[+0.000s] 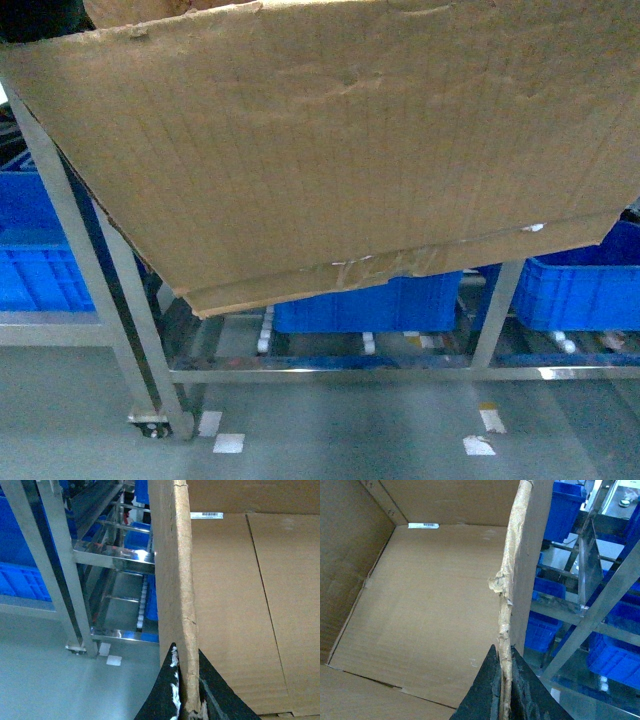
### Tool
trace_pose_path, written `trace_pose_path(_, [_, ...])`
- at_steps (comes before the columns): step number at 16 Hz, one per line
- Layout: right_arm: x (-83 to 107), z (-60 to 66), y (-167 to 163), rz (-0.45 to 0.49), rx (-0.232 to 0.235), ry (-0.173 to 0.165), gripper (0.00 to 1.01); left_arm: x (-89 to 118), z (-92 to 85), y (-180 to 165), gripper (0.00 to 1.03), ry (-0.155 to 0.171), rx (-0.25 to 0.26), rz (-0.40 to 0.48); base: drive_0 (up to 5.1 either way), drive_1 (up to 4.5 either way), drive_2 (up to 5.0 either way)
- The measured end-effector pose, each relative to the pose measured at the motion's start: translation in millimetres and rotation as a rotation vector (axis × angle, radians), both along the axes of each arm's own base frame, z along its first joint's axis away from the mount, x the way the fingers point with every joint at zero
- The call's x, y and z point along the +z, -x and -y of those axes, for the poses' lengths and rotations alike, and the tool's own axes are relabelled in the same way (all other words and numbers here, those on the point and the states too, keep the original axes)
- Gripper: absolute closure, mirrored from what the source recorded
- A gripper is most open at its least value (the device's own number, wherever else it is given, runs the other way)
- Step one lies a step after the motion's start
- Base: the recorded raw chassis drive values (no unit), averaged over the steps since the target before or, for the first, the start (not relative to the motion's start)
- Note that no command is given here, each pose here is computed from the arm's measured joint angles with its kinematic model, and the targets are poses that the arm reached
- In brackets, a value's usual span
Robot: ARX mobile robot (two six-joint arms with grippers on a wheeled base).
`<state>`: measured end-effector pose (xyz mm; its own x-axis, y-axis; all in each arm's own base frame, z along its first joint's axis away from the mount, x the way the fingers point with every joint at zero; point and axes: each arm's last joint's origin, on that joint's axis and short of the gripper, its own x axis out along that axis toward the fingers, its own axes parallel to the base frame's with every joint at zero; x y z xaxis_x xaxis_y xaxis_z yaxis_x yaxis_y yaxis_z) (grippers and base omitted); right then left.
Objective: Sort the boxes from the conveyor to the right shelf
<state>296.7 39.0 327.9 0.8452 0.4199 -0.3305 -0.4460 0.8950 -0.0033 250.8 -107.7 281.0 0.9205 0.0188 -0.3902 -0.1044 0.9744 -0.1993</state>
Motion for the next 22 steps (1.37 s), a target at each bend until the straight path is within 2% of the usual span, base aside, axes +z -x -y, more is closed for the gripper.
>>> trace_pose_path(5, [-0.4,0.0,0.1,-0.003,0.0,0.0,0.99,-0.1,0.0,0.1,1.01,-0.001,0.0,-0.002,0.0,0.0,0.0])
trace_pose_path(11, [-0.1,0.0,0.2,-0.002,0.0,0.0,0.99,0.1,0.8,0.5,1.01,-0.003,0.0,-0.001,-4.1,4.15,0.2])
trace_pose_path(14, [-0.6,-2.7,0.2,-0.003,0.008,0.001,0.99,-0.2,-1.8,-0.5,1.01,-0.007,0.016,-0.002,-0.1,-0.1,-0.1])
trace_pose_path(17, [0.0,-1.8,0.2,0.001,0.006,0.0,0.99,0.0,-0.8,-0.1,1.01,-0.003,0.008,-0.001,4.9,-2.48,-2.5])
trace_pose_path(20, [-0.5,2.2,-0.2,-0.004,-0.01,0.001,0.99,0.0,1.9,0.9,1.01,-0.003,-0.005,0.0,0.0,0.0,0.0])
trace_pose_path(22, [-0.2,0.5,0.2,-0.003,-0.001,0.0,0.99,0.0,1.0,0.5,1.01,-0.002,-0.002,-0.001,0.0,0.0,0.0])
